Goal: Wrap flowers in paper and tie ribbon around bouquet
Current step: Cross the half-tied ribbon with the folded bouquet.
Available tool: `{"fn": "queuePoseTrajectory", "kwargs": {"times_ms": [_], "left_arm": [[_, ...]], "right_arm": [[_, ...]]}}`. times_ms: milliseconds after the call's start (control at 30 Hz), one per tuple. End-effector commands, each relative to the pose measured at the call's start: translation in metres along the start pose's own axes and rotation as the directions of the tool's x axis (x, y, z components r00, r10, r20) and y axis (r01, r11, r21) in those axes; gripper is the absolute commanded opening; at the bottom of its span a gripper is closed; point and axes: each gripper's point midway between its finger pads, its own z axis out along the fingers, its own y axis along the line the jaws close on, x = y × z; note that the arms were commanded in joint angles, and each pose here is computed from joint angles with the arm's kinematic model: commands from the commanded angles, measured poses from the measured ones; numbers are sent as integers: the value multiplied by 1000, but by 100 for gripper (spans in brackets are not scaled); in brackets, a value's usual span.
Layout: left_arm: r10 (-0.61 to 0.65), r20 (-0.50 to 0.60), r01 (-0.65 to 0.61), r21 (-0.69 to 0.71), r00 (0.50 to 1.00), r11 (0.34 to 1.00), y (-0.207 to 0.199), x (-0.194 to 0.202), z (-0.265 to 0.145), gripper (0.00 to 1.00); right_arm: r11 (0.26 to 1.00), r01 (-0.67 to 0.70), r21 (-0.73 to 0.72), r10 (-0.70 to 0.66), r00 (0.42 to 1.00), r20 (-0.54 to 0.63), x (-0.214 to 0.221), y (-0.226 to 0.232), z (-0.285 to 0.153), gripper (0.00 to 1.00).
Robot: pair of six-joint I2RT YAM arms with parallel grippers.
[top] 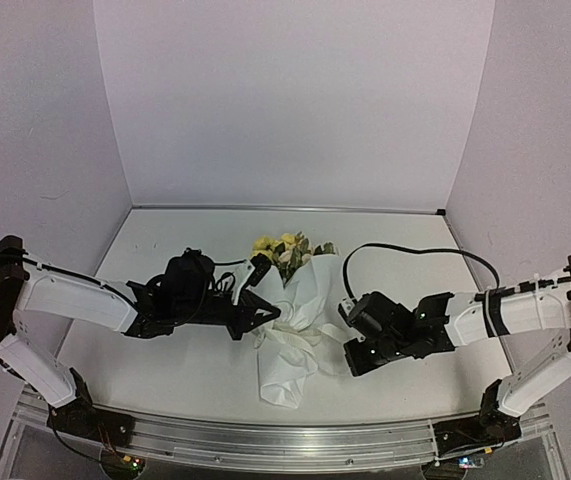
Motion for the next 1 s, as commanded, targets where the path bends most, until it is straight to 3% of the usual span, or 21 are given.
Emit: {"fn": "queuePoseTrajectory", "kwargs": {"times_ms": [0, 667, 800, 967], "left_arm": [[39, 51, -37, -28, 998, 999, 4, -19, -7, 0], [39, 55, -38, -19, 998, 999, 3, -19, -12, 0], [48, 56, -48, 0, 997, 999, 0, -20, -12, 0], [73, 41, -75, 74, 997, 994, -12, -19, -9, 0]], "right_arm": [[988, -42, 148, 36, 998, 43, -2, -31, -12, 0], [920, -34, 391, 18, 999, 45, 40, -100, -19, 1], [925, -34, 379, 16, 999, 50, 38, -98, -21, 10], [960, -13, 278, -5, 998, 64, 26, -76, -25, 34]]}}
